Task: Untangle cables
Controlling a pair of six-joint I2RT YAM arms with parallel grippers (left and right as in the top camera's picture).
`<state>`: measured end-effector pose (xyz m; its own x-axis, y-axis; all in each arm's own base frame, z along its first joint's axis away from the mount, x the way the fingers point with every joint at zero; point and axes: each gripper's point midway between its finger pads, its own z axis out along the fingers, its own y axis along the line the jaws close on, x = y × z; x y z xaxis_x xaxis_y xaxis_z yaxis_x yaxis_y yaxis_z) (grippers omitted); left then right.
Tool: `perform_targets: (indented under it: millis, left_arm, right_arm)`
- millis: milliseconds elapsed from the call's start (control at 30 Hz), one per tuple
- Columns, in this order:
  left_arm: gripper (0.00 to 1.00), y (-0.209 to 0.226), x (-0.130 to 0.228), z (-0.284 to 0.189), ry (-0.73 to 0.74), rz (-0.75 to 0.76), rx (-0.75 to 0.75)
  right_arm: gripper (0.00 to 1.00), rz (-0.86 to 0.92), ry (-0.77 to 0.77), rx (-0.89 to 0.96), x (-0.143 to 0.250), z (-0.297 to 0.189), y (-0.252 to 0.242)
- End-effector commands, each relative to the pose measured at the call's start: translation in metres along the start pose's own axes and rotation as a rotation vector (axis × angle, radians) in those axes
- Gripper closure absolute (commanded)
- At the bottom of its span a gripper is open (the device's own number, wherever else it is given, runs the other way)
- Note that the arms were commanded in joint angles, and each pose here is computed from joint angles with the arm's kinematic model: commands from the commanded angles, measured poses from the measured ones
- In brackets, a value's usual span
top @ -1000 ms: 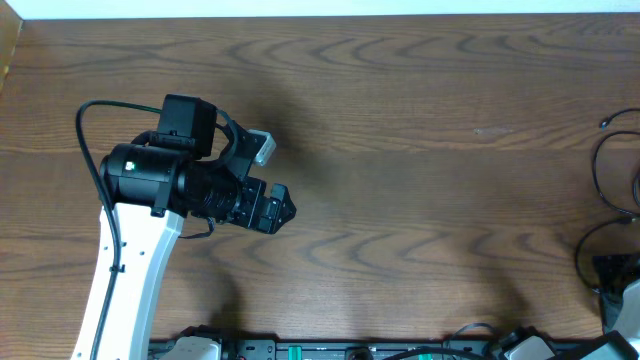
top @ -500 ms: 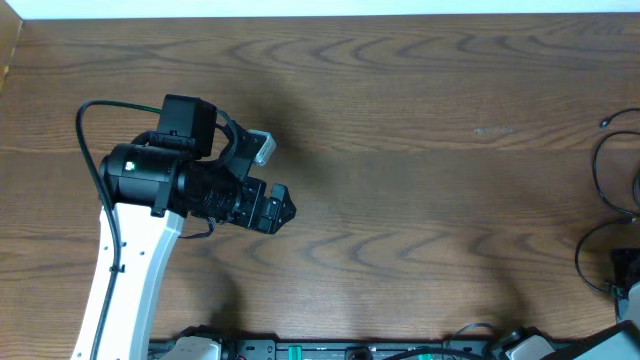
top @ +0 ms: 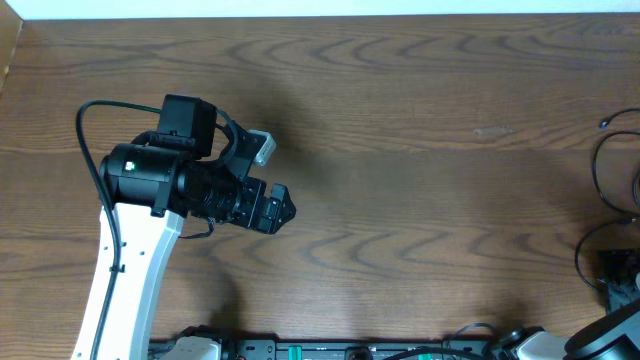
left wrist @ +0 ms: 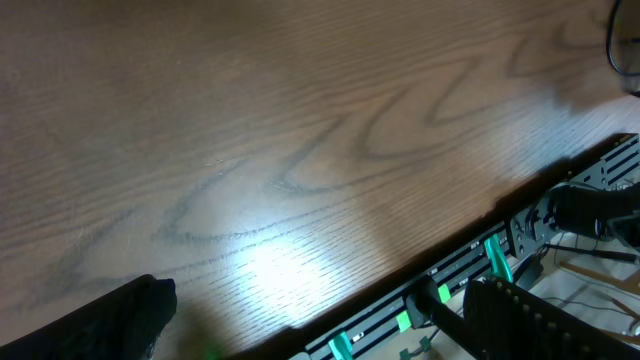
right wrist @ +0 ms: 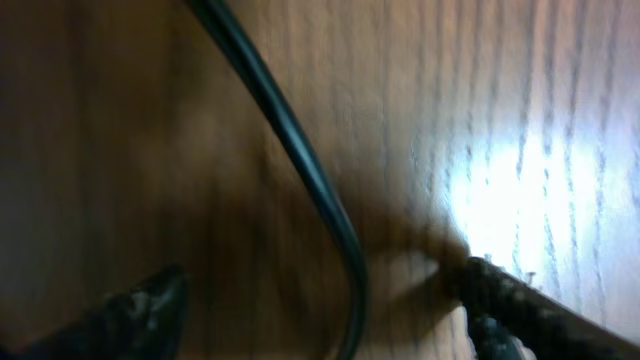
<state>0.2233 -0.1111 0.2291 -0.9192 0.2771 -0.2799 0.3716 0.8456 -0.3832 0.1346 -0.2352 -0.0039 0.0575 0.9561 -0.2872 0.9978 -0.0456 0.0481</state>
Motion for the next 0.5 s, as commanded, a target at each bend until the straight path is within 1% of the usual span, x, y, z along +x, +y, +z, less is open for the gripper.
perform_targets:
  millis: [0,33,100,167,200,233,367,400,467]
  left_arm:
    - [0.02,-0.003,0.001,-0.002,0.001,0.013,0.007]
    - [0.02,-0.003,0.002,-0.002,0.003,0.012,0.007]
    - [0.02,-0.003,0.002,-0.002,0.004,0.011,0.007]
    - [0.02,-0.003,0.002,-0.002,0.004,0.011,0.007]
    - [0.02,-0.003,0.002,-0.002,0.004,0.011,0.007]
    - [0.02,-0.003,0.002,-0.002,0.004,0.011,0.007]
    - [0.02,-0.003,0.004,-0.002,0.010,0.008,0.008]
    - [0.02,-0.003,0.004,-0.002,0.011,0.008,0.008]
    - [0.02,-0.003,0.004,-0.002,0.011,0.008,0.008]
  right_arm:
    - [0.28,-0.013,0.062,-0.061,0.011,0.007,0.010]
    - [0.34,-0.011,0.066,-0.084,0.011,0.007,0.015]
    - [0.53,-0.010,0.085,-0.152,0.013,0.005,0.028]
    - [0.75,-0.015,0.111,-0.242,0.014,0.000,0.045]
    - [0.92,-0.024,0.122,-0.281,0.014,-0.003,0.052]
    - [0.99,-0.028,0.135,-0.319,0.014,-0.007,0.060]
    - [0.99,-0.049,0.192,-0.550,0.004,-0.041,0.107]
    - [0.99,-0.065,0.204,-0.646,-0.004,-0.061,0.126]
    - [0.99,-0.092,0.200,-0.766,-0.018,-0.089,0.149]
